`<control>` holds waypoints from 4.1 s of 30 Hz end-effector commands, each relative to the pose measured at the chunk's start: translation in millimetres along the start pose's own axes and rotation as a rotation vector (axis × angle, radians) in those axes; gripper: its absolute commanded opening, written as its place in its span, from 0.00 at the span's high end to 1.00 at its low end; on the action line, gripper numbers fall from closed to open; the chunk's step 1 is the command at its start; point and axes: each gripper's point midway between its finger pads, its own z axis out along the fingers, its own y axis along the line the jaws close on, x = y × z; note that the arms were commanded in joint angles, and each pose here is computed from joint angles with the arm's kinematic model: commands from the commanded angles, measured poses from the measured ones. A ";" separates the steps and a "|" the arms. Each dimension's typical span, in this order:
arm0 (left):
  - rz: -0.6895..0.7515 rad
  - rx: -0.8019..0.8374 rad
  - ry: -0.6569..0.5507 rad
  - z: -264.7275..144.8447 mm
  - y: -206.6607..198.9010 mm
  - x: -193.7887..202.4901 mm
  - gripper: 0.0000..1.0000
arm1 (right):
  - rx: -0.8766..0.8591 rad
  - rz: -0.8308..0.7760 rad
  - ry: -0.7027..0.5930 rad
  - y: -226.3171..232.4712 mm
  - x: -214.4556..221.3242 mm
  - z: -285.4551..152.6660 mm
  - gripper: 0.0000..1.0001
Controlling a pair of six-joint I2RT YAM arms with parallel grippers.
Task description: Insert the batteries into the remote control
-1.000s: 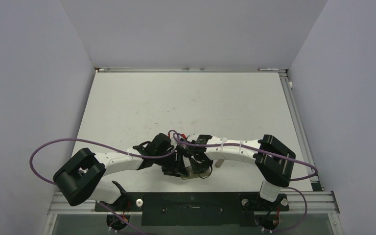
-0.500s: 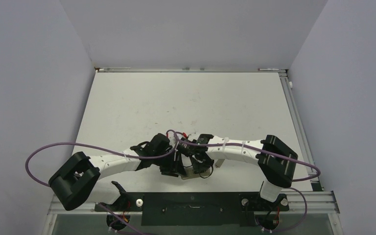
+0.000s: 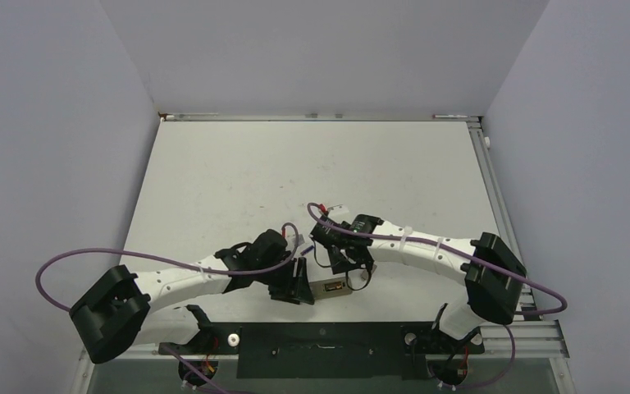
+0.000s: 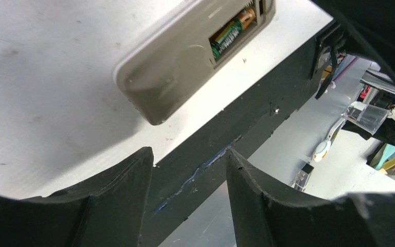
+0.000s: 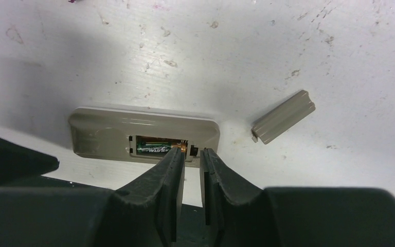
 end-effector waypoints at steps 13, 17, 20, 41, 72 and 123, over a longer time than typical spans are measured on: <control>-0.028 0.024 -0.050 21.0 -44.6 -3.6 0.48 | -0.055 0.002 -0.113 -24.1 -24.6 17.6 0.91; -0.055 0.006 -0.067 29.8 -42.3 -8.6 0.46 | -0.083 0.008 -0.113 -29.2 -23.5 27.6 0.91; -0.071 -0.023 -0.079 35.5 -38.4 -11.6 0.46 | -0.100 -0.004 -0.105 -29.2 -19.7 32.8 0.91; -0.088 -0.167 -0.157 43.6 -14.4 -40.2 0.46 | -0.184 -0.051 -0.037 -18.5 27.4 39.9 0.91; 0.109 -0.151 -0.078 78.2 -55.9 -84.8 0.46 | -0.167 0.040 -0.157 -43.9 53.3 -30.4 0.91; 0.386 -0.358 -0.023 37.1 -30.7 -49.5 0.50 | -0.119 0.065 -0.123 -29.1 40.2 -19.9 0.91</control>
